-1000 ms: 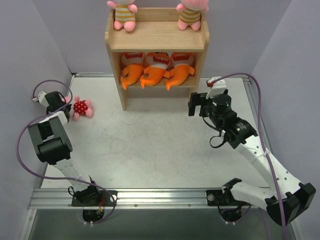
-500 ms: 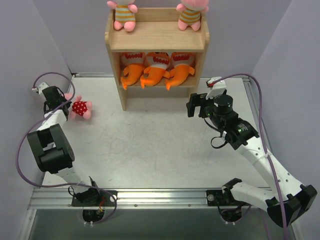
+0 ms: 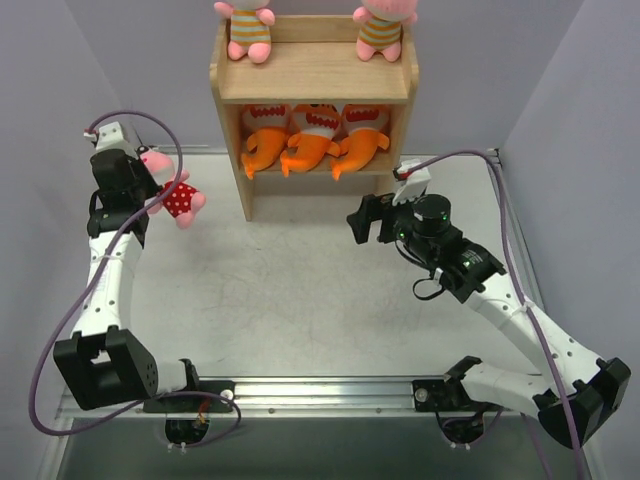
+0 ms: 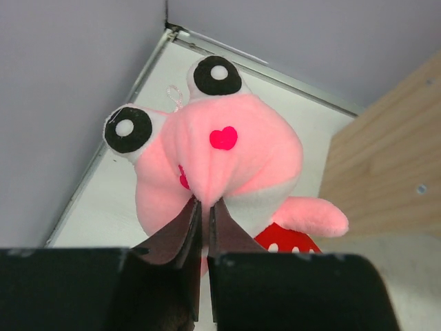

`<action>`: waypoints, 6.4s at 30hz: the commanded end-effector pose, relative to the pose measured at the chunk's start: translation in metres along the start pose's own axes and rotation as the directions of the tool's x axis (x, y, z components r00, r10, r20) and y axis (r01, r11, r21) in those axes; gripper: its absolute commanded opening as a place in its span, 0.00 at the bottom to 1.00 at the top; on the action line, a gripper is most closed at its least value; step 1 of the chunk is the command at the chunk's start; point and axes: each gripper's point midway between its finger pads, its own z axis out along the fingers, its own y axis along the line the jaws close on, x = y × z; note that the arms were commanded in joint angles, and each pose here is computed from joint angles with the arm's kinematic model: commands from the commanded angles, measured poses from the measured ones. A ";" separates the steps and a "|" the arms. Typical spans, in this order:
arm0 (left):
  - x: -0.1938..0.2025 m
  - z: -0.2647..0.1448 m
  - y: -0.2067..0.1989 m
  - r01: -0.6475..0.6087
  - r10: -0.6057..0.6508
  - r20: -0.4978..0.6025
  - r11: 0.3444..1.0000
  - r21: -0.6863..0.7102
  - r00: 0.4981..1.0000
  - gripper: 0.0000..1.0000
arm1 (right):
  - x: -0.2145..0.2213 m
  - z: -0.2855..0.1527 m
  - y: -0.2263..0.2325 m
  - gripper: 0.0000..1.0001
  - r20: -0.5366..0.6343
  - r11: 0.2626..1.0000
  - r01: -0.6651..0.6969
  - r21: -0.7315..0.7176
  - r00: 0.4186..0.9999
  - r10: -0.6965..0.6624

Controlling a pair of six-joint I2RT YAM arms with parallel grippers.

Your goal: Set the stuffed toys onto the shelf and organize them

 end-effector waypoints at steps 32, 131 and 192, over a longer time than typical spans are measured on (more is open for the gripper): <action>0.052 -0.155 -0.099 -0.112 0.129 -0.029 0.934 0.338 0.991 0.02 | 0.042 0.060 0.246 0.75 -0.003 0.897 0.022 -0.441 1.000 -0.026; -0.029 -0.236 -0.200 0.136 -0.276 -0.001 0.472 0.871 0.961 0.02 | -0.001 0.023 0.159 0.66 0.188 0.826 0.004 -0.564 0.974 0.124; -0.038 -0.269 -0.235 0.019 -0.296 0.153 0.508 0.861 0.943 0.02 | -0.027 0.050 0.191 0.58 0.242 0.995 0.008 -0.096 0.970 0.016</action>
